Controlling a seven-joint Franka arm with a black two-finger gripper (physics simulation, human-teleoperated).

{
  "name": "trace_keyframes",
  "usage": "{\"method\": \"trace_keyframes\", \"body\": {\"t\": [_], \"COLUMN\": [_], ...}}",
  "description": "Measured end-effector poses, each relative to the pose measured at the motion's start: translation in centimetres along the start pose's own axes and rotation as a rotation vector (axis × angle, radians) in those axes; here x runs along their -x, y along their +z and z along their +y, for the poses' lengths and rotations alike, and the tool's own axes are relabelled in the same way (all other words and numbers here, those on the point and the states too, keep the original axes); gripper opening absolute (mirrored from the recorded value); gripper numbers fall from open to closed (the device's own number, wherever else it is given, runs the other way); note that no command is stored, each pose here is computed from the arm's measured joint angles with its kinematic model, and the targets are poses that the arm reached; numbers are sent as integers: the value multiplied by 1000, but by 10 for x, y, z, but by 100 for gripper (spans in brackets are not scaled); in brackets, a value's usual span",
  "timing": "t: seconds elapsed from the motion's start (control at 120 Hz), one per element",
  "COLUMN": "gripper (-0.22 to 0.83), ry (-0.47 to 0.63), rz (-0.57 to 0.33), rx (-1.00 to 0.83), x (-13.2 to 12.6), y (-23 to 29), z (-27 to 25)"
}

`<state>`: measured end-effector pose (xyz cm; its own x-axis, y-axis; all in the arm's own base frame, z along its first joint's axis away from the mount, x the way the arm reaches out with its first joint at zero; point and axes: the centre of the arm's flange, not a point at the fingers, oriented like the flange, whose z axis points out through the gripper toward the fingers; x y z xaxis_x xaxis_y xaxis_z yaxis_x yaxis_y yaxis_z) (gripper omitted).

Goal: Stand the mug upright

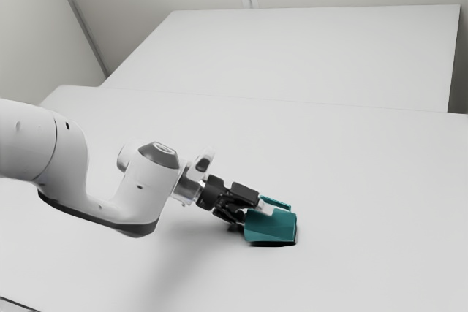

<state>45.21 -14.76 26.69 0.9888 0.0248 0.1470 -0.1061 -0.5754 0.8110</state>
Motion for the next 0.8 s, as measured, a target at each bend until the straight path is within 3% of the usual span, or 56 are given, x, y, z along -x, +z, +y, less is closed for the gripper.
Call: {"method": "trace_keyframes", "body": {"t": [0.8], "gripper": [12], "ry": [25], "rz": [-1], "rx": [52], "x": [6], "y": [7], "z": [-2]}}
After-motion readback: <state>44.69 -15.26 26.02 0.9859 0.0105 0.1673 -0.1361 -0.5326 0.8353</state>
